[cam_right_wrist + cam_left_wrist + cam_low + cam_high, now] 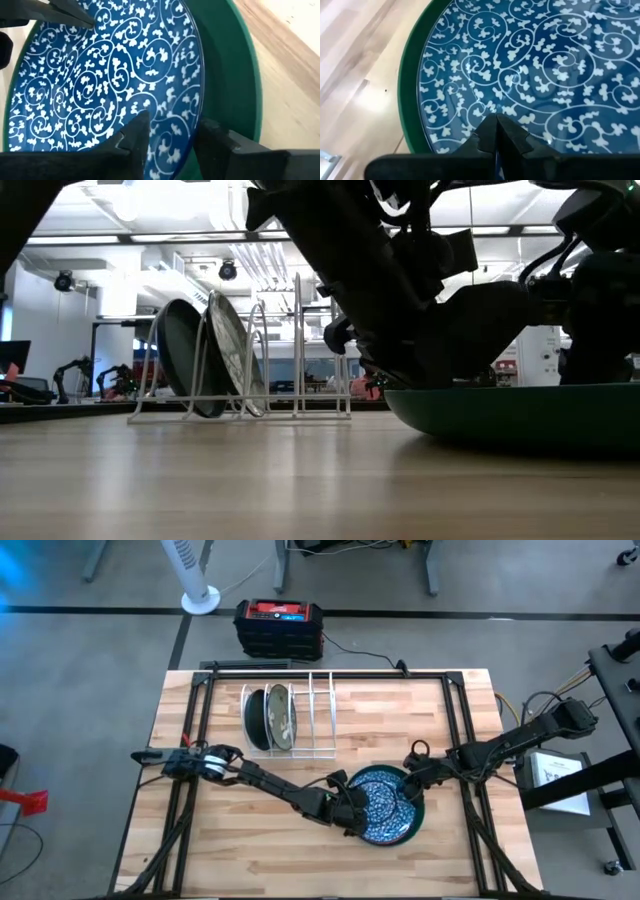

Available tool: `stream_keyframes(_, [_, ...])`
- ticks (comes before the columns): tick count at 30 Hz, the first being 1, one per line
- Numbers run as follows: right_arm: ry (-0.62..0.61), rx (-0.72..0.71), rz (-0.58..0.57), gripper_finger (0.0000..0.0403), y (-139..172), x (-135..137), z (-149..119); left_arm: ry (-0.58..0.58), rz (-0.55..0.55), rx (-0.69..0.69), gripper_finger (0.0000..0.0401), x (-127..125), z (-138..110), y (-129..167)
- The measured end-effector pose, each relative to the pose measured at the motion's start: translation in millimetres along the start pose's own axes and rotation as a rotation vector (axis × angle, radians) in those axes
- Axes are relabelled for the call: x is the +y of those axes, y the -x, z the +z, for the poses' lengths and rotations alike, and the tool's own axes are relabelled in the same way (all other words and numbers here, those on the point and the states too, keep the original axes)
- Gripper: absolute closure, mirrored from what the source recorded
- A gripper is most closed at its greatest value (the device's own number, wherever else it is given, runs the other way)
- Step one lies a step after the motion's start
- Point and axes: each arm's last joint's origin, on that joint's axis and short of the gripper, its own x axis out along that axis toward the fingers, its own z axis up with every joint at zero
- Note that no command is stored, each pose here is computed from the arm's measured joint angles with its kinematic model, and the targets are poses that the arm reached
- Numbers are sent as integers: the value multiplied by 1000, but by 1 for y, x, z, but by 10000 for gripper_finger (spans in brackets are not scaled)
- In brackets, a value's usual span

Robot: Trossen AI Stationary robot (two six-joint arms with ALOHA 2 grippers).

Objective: Sort dishes
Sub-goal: Put the blue pattern plate into the white dish rack

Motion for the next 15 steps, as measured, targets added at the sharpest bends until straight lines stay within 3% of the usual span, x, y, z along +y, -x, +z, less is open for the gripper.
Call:
stream_keyframes(8, [0, -24, -2, 380, 0, 0, 1, 8, 3, -11, 401, -1, -1, -3])
stream_keyframes(15, [13, -29, -1, 385, 1, 1, 2, 2, -1, -24, 401, -2, 4, -1])
